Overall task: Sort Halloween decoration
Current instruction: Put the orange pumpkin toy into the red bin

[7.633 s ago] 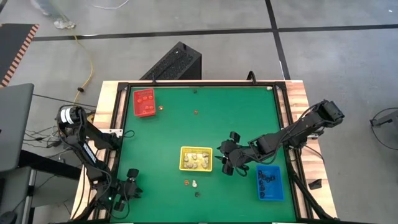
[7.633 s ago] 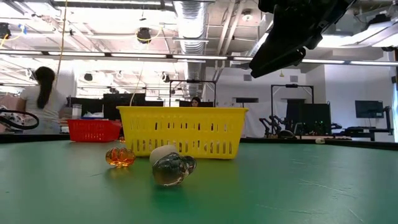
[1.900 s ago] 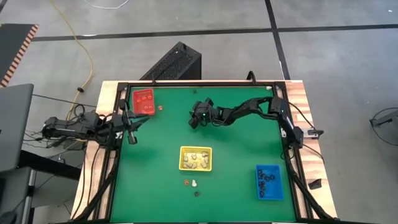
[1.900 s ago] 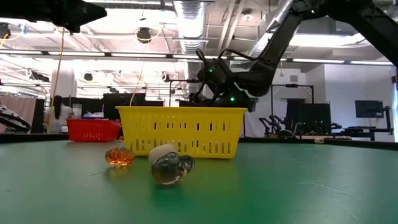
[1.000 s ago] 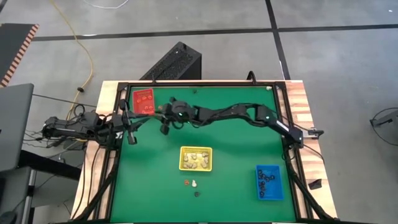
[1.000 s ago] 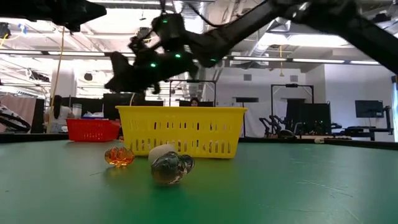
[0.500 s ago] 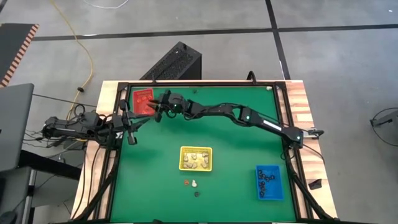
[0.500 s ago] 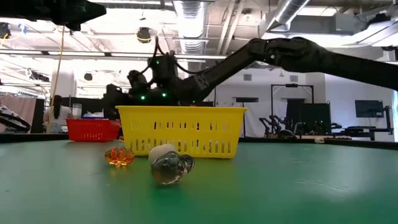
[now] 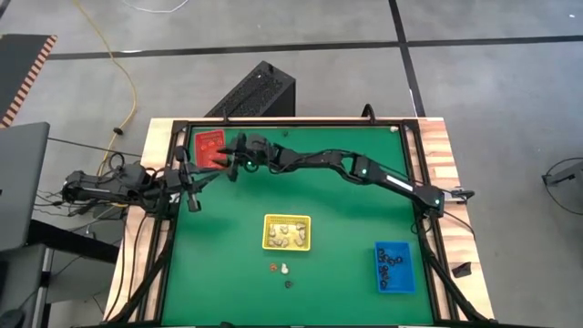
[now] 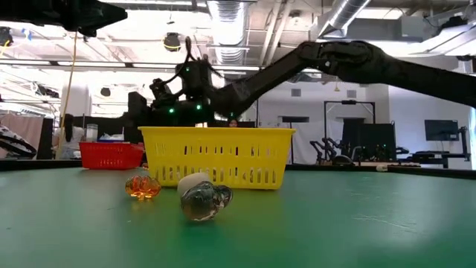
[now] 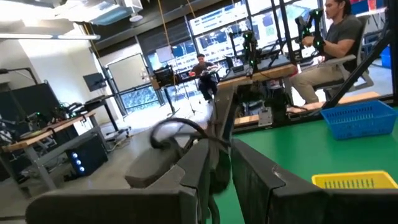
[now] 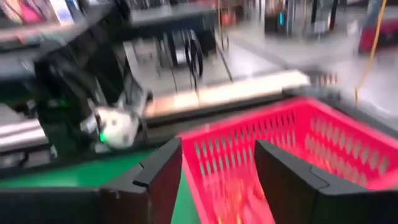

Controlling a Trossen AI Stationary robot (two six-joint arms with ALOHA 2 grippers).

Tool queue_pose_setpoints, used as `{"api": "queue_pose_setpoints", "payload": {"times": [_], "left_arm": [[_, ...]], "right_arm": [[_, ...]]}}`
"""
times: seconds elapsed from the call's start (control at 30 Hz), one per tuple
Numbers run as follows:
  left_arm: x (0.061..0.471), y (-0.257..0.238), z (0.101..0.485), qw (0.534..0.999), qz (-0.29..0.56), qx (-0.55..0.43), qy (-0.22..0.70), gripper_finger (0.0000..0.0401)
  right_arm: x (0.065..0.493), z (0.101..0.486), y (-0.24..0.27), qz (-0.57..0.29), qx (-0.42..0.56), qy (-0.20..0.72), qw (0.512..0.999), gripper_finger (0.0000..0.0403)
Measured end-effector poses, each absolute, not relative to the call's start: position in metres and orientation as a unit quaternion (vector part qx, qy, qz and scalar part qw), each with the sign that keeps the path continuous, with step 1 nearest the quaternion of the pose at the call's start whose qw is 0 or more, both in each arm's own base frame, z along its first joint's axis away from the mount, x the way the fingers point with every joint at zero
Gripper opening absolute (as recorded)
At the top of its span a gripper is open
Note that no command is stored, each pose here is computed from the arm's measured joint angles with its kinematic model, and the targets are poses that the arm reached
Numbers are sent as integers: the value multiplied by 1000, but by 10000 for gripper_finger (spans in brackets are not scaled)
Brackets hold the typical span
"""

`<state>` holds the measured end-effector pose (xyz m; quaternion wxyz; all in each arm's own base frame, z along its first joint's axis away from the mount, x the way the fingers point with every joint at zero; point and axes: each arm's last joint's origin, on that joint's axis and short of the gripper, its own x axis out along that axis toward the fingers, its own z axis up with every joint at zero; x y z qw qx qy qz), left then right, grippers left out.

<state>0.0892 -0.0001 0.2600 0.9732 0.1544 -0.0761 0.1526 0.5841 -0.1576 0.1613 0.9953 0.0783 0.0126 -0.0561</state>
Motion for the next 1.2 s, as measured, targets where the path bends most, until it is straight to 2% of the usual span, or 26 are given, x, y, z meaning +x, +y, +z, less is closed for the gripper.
{"api": "queue_pose_setpoints", "payload": {"times": [0.07, 0.17, 0.33, 0.53, 0.67, 0.87, 1.03, 1.2], "left_arm": [[90, 0, 258, 974, 152, 154, -67, 55], [90, 0, 253, 976, 152, 147, -42, 55], [106, 4, 246, 972, 198, 125, 7, 55], [146, 20, 238, 958, 229, 109, 131, 64], [167, 49, 259, 927, 231, 89, 283, 78], [198, 107, 268, 852, 185, 98, 480, 98], [220, 150, 256, 802, 176, 125, 557, 100], [235, 180, 221, 770, 123, 112, 616, 100]], "right_arm": [[579, 169, -161, -62, 86, 68, 992, 237], [560, 201, -167, -68, 71, 177, 979, 239], [503, 287, -161, -71, 11, 305, 949, 239], [429, 345, -157, -115, 16, 436, 893, 239], [378, 384, -147, -137, 61, 469, 870, 239], [336, 392, -119, -150, 52, 503, 849, 239], [290, 386, -88, -177, 26, 474, 862, 239], [249, 361, -59, -171, 27, 361, 916, 239]]}}
